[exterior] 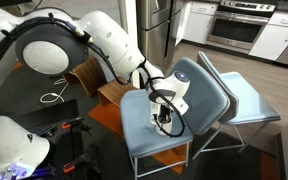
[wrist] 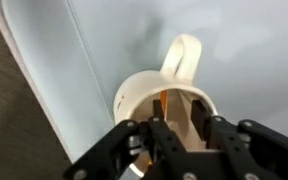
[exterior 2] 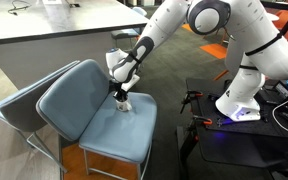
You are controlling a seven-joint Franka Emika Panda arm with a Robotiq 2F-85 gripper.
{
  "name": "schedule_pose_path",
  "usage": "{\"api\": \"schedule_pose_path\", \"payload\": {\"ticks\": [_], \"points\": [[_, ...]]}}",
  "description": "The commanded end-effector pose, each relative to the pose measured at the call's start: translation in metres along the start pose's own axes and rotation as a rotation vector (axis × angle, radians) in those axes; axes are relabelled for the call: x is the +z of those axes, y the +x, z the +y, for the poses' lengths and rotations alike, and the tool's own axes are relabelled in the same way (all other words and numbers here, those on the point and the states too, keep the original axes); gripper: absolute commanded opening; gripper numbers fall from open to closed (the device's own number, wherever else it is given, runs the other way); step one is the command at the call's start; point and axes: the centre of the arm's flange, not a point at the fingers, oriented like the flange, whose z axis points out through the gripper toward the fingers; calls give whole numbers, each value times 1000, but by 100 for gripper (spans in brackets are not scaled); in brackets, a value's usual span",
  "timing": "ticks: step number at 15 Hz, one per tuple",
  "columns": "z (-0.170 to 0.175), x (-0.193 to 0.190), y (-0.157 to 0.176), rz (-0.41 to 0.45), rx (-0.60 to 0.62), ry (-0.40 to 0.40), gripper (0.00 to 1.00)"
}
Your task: Pick the marker from the cup and put it on the chair
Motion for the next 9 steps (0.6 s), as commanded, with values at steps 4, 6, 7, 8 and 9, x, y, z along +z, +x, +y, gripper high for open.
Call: {"api": "schedule_pose_path", "payload": {"ticks": [4, 6, 7, 8, 9], "points": [[4, 2, 5, 12, 76, -37, 40], [8, 2, 5, 16, 103, -52, 42], [7, 3, 5, 13, 108, -54, 41], [6, 4, 6, 11, 108, -55, 42], [4, 6, 7, 12, 109, -50, 40]]}}
